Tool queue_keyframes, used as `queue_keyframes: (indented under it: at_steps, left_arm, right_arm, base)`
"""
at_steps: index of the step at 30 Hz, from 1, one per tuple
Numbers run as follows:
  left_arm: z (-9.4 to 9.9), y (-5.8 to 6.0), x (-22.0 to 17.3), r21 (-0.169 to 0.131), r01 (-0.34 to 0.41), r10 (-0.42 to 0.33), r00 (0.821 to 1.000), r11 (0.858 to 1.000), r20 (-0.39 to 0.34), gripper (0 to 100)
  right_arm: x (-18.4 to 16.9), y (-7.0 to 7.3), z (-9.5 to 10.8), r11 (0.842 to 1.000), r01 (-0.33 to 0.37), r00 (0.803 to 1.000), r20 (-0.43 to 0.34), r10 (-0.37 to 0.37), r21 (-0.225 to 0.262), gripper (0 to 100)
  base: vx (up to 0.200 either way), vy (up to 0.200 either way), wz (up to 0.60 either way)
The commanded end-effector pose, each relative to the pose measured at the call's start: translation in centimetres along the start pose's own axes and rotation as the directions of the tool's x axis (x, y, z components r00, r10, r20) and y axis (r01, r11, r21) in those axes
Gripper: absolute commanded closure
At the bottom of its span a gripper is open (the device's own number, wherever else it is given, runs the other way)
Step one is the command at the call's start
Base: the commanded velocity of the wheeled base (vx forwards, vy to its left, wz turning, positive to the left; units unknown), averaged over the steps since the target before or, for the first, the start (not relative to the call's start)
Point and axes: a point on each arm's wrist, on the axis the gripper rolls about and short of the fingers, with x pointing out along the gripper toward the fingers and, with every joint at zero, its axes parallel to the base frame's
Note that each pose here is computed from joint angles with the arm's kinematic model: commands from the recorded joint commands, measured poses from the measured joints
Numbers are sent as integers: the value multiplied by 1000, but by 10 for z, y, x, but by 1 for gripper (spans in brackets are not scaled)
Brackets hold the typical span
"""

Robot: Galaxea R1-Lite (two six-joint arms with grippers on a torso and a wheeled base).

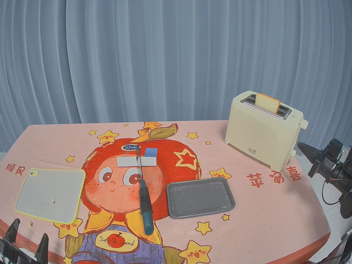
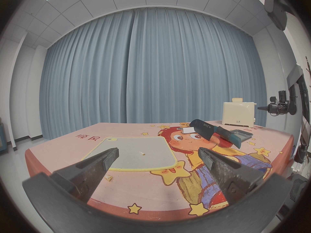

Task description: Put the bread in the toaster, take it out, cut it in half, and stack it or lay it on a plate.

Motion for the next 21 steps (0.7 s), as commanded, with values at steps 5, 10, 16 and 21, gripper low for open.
queue_keyframes:
  at_steps: [5,10,16,21]
  left_arm:
    - [-4,0,1,0,0,0,1000,1000,-17,0]
    - [-4,0,1,0,0,0,1000,1000,-17,0]
    - [-4,0,1,0,0,0,1000,1000,-17,0]
    - [-4,0,1,0,0,0,1000,1000,-17,0]
  right_arm:
    - [-8,23,23,996,-69,993,94,75,-62,100]
    - [-7,21,26,996,-63,992,108,70,-69,100]
    - [-6,22,28,995,-66,991,114,73,-71,0]
    - [-3,22,35,994,-66,986,146,79,-87,0]
  base:
    - [0,0,0]
    - [0,0,0]
    - [0,0,0]
    - [0,0,0]
